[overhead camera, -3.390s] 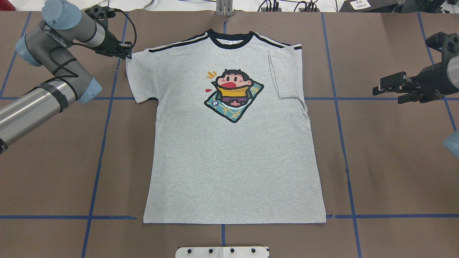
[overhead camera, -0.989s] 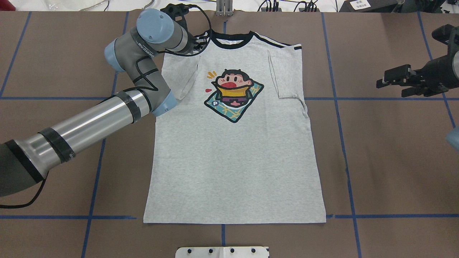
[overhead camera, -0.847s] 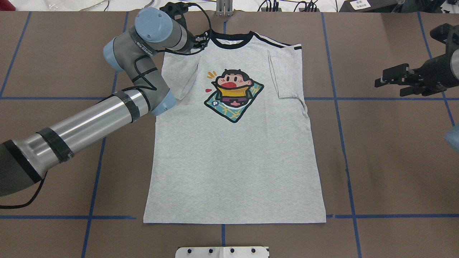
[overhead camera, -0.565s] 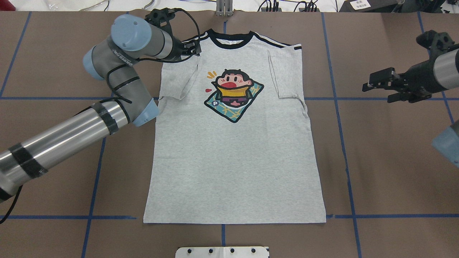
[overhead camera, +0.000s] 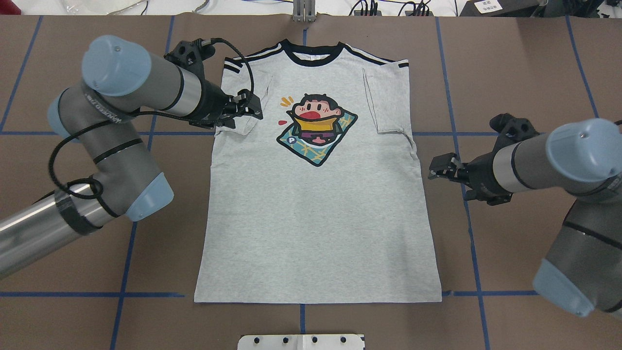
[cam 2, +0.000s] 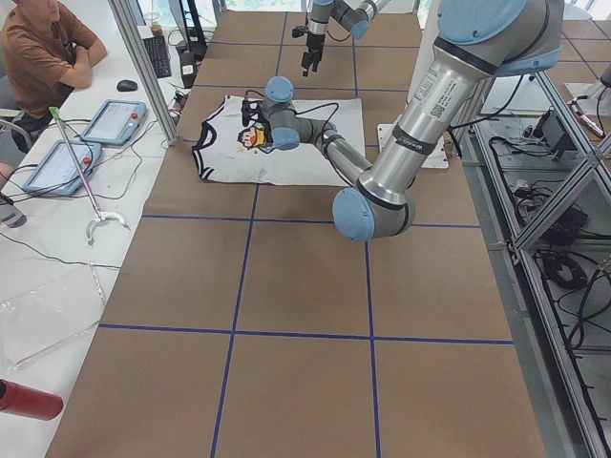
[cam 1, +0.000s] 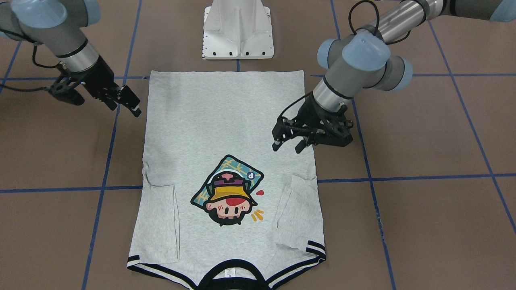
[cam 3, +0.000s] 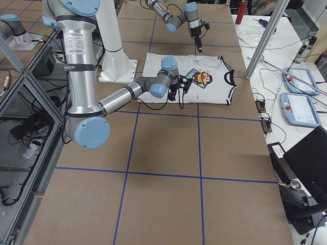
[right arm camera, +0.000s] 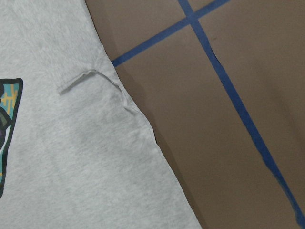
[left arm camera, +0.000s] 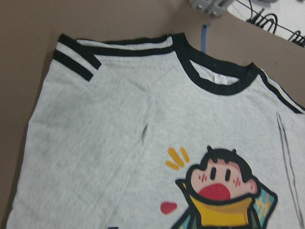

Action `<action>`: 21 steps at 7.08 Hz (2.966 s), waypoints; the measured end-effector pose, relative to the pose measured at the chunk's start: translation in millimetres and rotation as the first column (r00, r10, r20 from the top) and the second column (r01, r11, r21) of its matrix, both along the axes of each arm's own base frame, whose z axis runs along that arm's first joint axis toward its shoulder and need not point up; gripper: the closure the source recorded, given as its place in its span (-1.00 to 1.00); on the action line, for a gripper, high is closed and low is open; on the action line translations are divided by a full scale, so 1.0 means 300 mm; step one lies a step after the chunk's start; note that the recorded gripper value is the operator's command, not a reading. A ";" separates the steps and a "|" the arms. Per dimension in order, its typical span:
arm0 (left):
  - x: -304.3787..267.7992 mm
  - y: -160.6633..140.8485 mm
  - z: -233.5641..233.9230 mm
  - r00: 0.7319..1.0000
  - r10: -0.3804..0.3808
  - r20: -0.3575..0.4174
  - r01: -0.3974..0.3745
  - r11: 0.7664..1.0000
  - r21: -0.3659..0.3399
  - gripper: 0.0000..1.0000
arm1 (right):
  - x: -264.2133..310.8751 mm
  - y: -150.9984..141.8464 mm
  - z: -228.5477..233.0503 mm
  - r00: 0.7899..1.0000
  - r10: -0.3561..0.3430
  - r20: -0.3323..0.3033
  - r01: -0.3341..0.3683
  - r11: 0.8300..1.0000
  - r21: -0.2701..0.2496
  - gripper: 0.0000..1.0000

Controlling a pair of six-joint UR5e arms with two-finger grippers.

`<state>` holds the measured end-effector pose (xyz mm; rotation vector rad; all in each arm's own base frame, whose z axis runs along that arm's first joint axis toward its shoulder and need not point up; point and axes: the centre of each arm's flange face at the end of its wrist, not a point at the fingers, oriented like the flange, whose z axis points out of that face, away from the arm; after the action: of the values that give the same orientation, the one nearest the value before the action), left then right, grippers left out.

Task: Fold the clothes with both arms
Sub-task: 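Move both grippers down to the hem corners nearest the robot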

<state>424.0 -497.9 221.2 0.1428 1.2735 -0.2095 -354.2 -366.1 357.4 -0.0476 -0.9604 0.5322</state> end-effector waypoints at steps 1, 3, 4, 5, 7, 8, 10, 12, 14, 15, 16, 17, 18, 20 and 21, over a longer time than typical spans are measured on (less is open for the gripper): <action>-0.055 0.090 -0.032 0.999 0.025 -0.032 -0.026 0.999 -0.029 -0.68 | -0.062 0.098 -0.038 0.999 0.037 -0.013 -0.038 0.998 -0.044 -1.00; -0.098 0.154 -0.038 0.998 0.037 -0.054 -0.041 0.997 -0.060 -0.67 | -0.158 0.260 -0.041 0.992 0.122 -0.022 -0.124 0.981 -0.147 -0.94; -0.104 0.162 -0.040 0.998 0.038 -0.057 -0.042 0.997 -0.061 -0.67 | -0.196 0.337 -0.008 0.986 0.160 -0.044 -0.166 0.971 -0.172 -0.88; -0.109 0.167 -0.044 0.998 0.037 -0.059 -0.041 0.998 -0.057 -0.67 | -0.222 0.401 0.016 0.982 0.181 -0.056 -0.189 0.960 -0.206 -0.84; -0.116 0.175 -0.056 0.997 0.035 -0.065 -0.038 0.998 -0.050 -0.68 | -0.258 0.527 0.078 0.980 0.175 -0.092 -0.192 0.953 -0.233 -0.77; -0.116 0.176 -0.054 0.997 0.034 -0.064 -0.037 0.998 -0.051 -0.68 | -0.263 0.567 0.099 0.980 0.168 -0.105 -0.188 0.954 -0.234 -0.69; -0.119 0.178 -0.056 0.997 0.033 -0.065 -0.036 0.998 -0.051 -0.68 | -0.283 0.636 0.119 0.982 0.151 -0.117 -0.176 0.952 -0.250 -0.37; -0.121 0.181 -0.062 0.997 0.032 -0.068 -0.036 0.998 -0.052 -0.68 | -0.291 0.665 0.134 0.981 0.143 -0.131 -0.172 0.952 -0.252 -0.15; -0.122 0.182 -0.065 0.997 0.032 -0.070 -0.036 0.998 -0.052 -0.68 | -0.291 0.671 0.148 0.979 0.140 -0.149 -0.175 0.952 -0.250 -0.13; -0.122 0.182 -0.065 0.997 0.032 -0.070 -0.036 0.998 -0.051 -0.68 | -0.291 0.671 0.149 0.978 0.141 -0.151 -0.176 0.953 -0.249 -0.01; -0.122 0.182 -0.065 0.997 0.032 -0.070 -0.036 0.998 -0.051 -0.68 | -0.290 0.671 0.149 0.978 0.141 -0.152 -0.176 0.953 -0.248 0.15; -0.121 0.182 -0.062 0.997 0.032 -0.069 -0.036 0.998 -0.052 -0.68 | -0.293 0.672 0.148 0.979 0.140 -0.151 -0.175 0.953 -0.249 0.70; -0.121 0.182 -0.061 0.997 0.032 -0.068 -0.036 0.998 -0.052 -0.69 | -0.296 0.672 0.147 0.979 0.140 -0.150 -0.174 0.953 -0.249 1.00; -0.120 0.185 -0.067 0.997 0.034 -0.071 -0.037 0.998 -0.051 -0.69 | -0.297 0.670 0.138 0.979 0.141 -0.144 -0.174 0.952 -0.251 1.00; -0.116 0.195 -0.077 0.996 0.034 -0.081 -0.039 0.997 -0.070 -0.69 | -0.295 0.669 0.129 0.980 0.141 -0.139 -0.173 0.952 -0.252 1.00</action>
<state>389.3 -439.4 198.1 0.0501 1.3453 -0.2310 -442.6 -165.4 396.2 -0.1773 -0.7749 0.8001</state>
